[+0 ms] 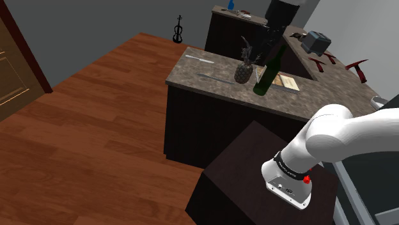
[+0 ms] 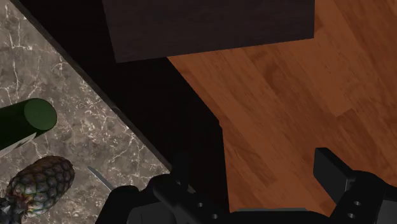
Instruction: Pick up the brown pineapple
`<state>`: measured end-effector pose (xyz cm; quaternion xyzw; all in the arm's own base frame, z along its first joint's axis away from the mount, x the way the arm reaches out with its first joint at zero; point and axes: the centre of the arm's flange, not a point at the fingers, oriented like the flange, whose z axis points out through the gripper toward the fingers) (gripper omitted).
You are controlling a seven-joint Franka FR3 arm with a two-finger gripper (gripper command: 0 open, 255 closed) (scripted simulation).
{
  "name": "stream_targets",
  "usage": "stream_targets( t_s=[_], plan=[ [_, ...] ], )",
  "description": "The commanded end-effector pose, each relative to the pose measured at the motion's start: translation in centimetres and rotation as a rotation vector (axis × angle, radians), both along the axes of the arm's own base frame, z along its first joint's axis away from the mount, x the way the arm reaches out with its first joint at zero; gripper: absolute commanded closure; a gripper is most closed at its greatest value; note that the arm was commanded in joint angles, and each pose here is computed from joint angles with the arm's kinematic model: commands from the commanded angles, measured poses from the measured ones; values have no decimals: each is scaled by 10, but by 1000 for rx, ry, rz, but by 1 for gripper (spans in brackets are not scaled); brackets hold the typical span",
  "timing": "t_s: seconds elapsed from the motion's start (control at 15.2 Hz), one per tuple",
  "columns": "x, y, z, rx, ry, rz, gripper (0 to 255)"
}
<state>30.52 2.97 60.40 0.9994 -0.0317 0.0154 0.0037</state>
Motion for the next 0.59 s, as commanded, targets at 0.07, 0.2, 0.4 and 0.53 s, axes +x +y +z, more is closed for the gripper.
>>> stream_targets(
  t_s=[0.07, 0.2, 0.4, 0.53],
  plan=[
    [4, -11, -4, -4, -9, 2, 0],
    [11, -33, -10, -12, -28, 5, 0],
    [23, -66, -20, -23, -56, 9, 0],
    [31, -89, -26, -31, -74, 12, 0]
  ],
)
